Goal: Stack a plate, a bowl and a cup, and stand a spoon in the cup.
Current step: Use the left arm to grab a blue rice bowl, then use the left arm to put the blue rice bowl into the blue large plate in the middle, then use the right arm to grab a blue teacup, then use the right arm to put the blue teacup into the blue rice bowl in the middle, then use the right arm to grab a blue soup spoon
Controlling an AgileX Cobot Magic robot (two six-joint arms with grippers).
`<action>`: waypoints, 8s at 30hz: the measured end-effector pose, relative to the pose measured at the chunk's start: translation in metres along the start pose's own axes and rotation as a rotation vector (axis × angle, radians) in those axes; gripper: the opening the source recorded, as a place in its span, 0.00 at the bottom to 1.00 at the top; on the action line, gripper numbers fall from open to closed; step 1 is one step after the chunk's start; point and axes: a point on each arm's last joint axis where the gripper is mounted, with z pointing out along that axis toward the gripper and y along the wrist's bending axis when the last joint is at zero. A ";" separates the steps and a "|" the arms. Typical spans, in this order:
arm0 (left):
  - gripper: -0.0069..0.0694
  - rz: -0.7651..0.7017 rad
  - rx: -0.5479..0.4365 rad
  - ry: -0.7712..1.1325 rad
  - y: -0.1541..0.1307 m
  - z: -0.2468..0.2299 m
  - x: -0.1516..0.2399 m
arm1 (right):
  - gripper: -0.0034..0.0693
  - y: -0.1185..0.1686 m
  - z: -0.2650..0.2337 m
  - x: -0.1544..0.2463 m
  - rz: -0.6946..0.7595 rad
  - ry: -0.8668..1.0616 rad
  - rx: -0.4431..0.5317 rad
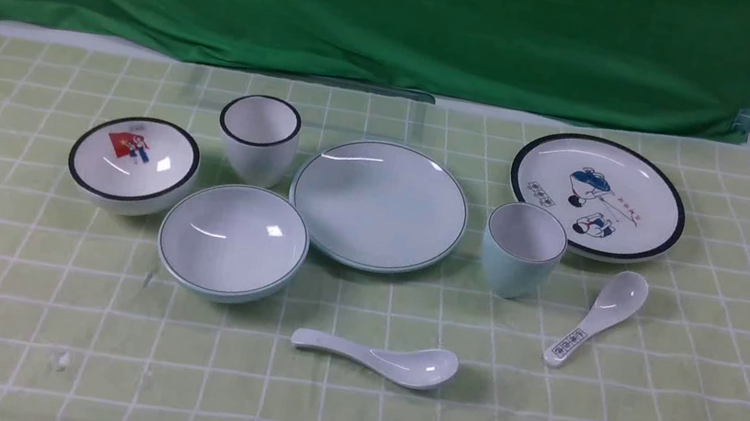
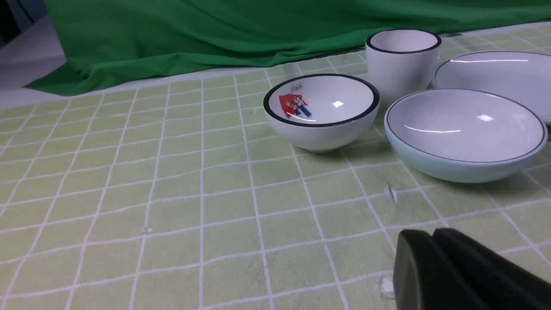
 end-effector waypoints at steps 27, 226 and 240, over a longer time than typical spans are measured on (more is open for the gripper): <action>0.05 0.018 -0.004 0.001 0.000 0.000 0.000 | 0.38 0.000 0.000 0.000 0.000 0.000 0.000; 0.13 -0.012 0.320 0.416 -0.023 0.065 -0.133 | 0.55 0.343 0.266 -0.105 -0.842 0.852 -1.167; 0.15 -0.013 0.320 0.416 -0.023 0.065 -0.133 | 0.32 0.353 0.283 -0.069 -0.872 0.850 -1.163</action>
